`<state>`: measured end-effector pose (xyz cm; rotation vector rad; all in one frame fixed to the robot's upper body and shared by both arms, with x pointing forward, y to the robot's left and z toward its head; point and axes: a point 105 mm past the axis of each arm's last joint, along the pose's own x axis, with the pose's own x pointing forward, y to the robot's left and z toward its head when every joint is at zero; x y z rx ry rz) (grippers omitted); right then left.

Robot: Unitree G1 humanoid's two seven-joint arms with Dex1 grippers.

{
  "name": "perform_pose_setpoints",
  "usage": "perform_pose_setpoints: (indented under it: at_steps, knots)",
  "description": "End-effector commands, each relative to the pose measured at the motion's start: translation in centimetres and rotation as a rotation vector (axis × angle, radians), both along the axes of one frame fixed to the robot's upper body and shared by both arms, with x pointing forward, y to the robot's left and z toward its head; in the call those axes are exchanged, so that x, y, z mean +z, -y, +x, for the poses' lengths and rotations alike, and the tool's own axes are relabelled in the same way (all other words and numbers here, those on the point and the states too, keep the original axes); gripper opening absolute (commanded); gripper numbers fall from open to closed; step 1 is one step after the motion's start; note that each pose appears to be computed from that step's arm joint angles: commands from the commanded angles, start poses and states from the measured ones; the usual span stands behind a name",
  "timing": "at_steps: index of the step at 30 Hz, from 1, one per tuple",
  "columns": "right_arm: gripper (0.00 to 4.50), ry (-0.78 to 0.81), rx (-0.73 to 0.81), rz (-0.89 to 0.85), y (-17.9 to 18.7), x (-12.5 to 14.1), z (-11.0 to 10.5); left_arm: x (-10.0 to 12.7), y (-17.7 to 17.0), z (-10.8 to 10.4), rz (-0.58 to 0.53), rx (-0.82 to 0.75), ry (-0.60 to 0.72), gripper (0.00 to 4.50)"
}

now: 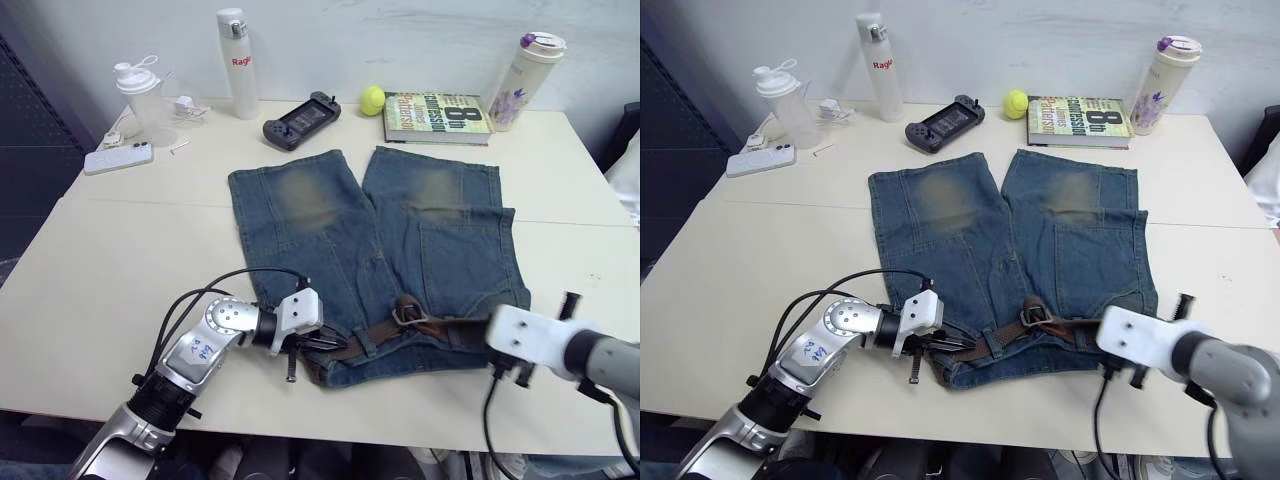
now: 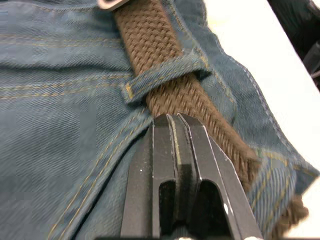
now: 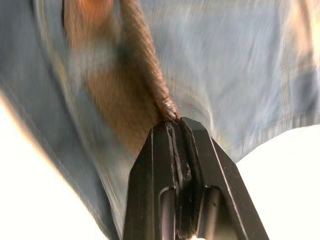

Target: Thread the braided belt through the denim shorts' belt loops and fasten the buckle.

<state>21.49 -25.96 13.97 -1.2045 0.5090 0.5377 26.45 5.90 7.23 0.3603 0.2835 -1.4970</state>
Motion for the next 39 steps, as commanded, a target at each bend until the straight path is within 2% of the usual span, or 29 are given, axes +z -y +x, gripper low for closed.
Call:
perform_pose_setpoints:
  at_steps: [1, 5, 7, 12, 17, 22, 26, 29, 31, 33, 36, 39]
  knots:
    - [0.0, 0.041, -0.122, -0.123, 4.1, 1.0, -0.5, -3.4, -2.4, -0.7, 0.112, 0.042, -0.106, 0.05]
    - [0.0, 0.208, -0.325, -0.132, 6.9, 2.6, 0.6, -3.9, -3.3, -1.0, 0.145, 0.042, -0.095, 0.05]
    - [0.0, 0.236, -0.352, -0.123, 6.9, 2.6, 0.9, -3.8, -3.3, -1.0, 0.141, 0.046, -0.095, 0.05]
    - [0.0, 0.262, -0.31, -0.036, 4.2, 2.0, 1.6, -3.5, -3.0, -0.7, 0.127, 0.057, -0.082, 0.05]
    - [0.0, 0.204, -0.213, 0.005, 1.8, 0.8, 1.8, -2.9, -2.9, -0.5, 0.09, 0.068, -0.071, 0.05]
    - [0.0, 0.204, -0.184, 0.004, 1.0, 0.6, 2.6, -0.5, -2.9, 0.2, -0.019, 0.079, -0.057, 0.05]
    - [0.0, 0.154, -0.145, -0.016, 0.3, -0.7, 2.8, 1.4, -4.0, -0.3, -0.087, 0.072, -0.052, 0.05]
    - [0.98, 0.128, -0.144, 0.022, 0.0, -1.4, 2.6, 1.9, -4.8, -0.8, -0.095, 0.087, -0.065, 0.0]
    - [2.05, 0.111, -0.154, 0.036, 0.1, -1.6, 2.4, 2.3, -5.4, -0.9, -0.1, 0.103, -0.07, 0.0]
    - [2.8, 0.108, -0.167, 0.031, 0.5, -1.5, 2.3, 2.7, -5.7, -1.0, -0.104, 0.115, -0.065, 0.0]
    - [4.28, 0.079, -0.169, 0.083, 0.5, -1.2, 1.8, 4.2, -6.1, -0.6, -0.132, 0.143, -0.04, 0.0]
    - [4.4, 0.041, -0.104, 0.16, -0.7, -0.6, 1.1, 5.3, -5.9, -0.5, -0.176, 0.154, -0.046, 0.0]
